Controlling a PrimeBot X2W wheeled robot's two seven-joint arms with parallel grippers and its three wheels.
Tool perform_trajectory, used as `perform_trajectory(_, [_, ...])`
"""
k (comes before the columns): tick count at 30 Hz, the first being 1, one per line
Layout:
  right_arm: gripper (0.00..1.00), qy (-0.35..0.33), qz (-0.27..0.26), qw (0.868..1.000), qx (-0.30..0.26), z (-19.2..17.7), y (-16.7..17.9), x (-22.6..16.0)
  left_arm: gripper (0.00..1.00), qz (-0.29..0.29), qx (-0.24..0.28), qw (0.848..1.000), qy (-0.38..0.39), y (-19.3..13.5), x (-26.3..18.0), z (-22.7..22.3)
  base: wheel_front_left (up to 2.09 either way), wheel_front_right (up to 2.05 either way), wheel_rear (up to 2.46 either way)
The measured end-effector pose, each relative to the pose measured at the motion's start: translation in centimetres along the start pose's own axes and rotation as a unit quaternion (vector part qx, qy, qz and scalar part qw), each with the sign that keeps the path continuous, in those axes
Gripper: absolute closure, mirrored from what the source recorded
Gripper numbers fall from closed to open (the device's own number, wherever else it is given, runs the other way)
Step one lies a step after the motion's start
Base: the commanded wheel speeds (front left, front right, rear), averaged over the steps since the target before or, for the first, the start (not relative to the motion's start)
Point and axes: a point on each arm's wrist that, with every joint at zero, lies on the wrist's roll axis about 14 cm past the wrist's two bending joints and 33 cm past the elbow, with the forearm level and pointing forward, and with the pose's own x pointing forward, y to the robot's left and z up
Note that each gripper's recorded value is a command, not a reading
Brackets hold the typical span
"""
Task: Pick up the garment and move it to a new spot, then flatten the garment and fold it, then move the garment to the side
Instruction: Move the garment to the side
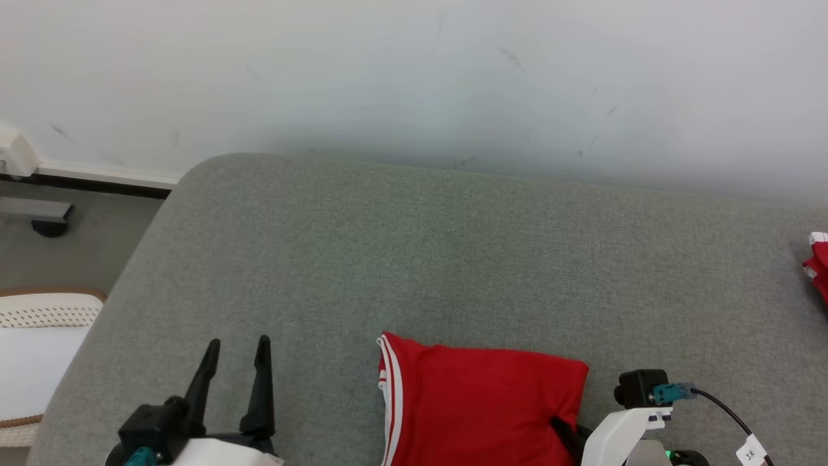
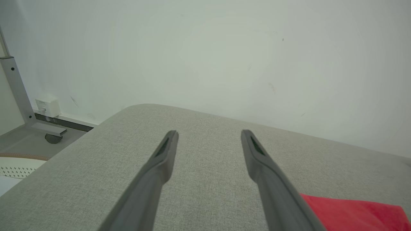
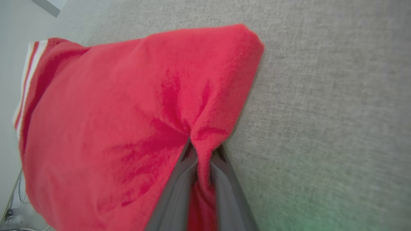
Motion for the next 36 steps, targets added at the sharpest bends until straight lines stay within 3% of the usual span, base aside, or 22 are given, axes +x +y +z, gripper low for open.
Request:
perform_trajectory(8, [1.0,-0.039,0.001,0.999,-0.005,1.3,0.4,-0.6,0.0,-0.006,-0.001,1.0,-0.006,-0.4,0.1,0.4,0.0,0.0,0.0])
perform_trajectory(15, [1.0,-0.114,-0.026,0.993,-0.014,5.0,-1.5,-2.8,0.0,-0.044,-0.006,0.999,-0.01,-2.8,0.7,0.5,0.0,0.0,0.0])
perform_trajectory(27, [1.0,-0.228,-0.116,0.967,0.004,9.7,-8.3,-10.0,0.0,-0.165,-0.017,0.986,-0.018,-11.2,3.4,0.7,0.0,0.0,0.0])
perform_trajectory(36, [1.0,-0.279,-0.188,0.94,0.045,8.8,-12.9,-16.0,0.0,-0.258,-0.031,0.966,0.0,-18.2,4.0,-0.8,0.0,0.0,0.0])
